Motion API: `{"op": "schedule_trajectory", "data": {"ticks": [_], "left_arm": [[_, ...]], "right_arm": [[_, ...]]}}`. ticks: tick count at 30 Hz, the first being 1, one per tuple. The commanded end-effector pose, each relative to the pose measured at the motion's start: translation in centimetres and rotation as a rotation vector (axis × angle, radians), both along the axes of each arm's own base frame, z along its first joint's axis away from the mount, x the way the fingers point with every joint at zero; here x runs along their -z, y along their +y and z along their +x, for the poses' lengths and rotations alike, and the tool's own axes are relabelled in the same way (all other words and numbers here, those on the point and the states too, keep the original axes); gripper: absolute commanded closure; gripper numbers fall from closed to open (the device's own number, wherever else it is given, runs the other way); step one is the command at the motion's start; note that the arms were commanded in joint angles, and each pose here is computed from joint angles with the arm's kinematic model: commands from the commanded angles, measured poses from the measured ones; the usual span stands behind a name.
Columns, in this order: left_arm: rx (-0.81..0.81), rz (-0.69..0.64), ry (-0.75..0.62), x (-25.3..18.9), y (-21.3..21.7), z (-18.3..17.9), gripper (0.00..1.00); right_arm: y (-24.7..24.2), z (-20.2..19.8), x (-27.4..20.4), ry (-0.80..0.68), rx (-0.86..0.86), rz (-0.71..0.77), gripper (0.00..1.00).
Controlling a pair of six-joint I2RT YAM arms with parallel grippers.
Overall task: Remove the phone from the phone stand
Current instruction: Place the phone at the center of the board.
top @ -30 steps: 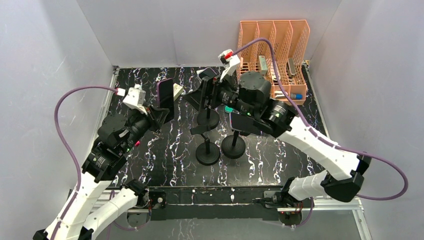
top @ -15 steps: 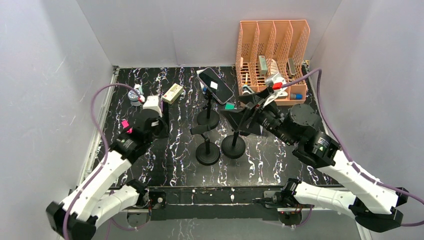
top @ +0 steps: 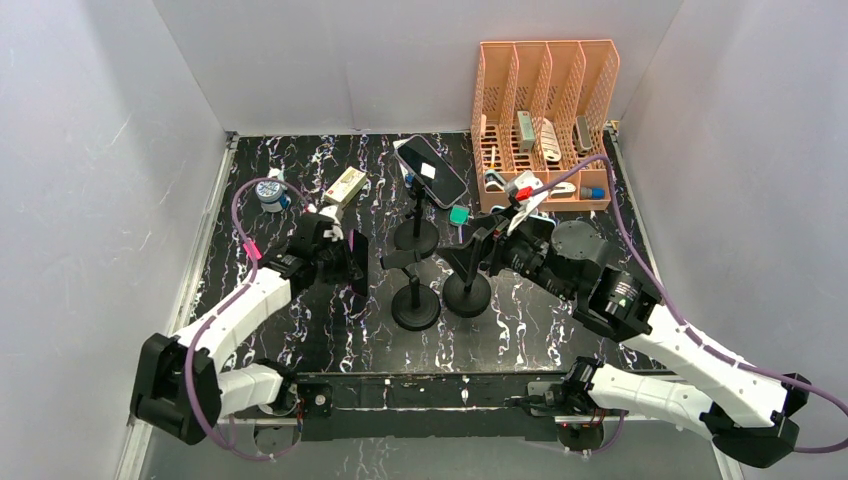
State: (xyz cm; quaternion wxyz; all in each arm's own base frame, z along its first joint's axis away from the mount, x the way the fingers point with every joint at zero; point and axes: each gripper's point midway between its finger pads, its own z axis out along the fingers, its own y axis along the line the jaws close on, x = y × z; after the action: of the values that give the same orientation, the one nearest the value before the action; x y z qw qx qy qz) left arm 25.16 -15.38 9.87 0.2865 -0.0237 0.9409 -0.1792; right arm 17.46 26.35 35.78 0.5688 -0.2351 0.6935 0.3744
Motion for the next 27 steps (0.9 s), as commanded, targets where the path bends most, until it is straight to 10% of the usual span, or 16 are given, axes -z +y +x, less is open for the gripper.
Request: {"op": "schedule_trajectory", "data": {"ticks": [1,17,27], "left_arm": [[-0.014,-0.189,0.075,0.9,-0.6,0.3,1.0],[-0.01,-0.104,0.213,5.5,1.0,-0.2,1.0],[-0.031,-0.028,0.216,6.2,2.5,-0.8,0.69]], "right_arm": [[0.3,-0.5,-0.8,-0.011,-0.027,0.048,0.01],[1.0,-0.5,0.8,0.035,-0.038,0.032,0.01],[1.0,-0.4,0.9,0.043,-0.033,0.029,0.01]]}}
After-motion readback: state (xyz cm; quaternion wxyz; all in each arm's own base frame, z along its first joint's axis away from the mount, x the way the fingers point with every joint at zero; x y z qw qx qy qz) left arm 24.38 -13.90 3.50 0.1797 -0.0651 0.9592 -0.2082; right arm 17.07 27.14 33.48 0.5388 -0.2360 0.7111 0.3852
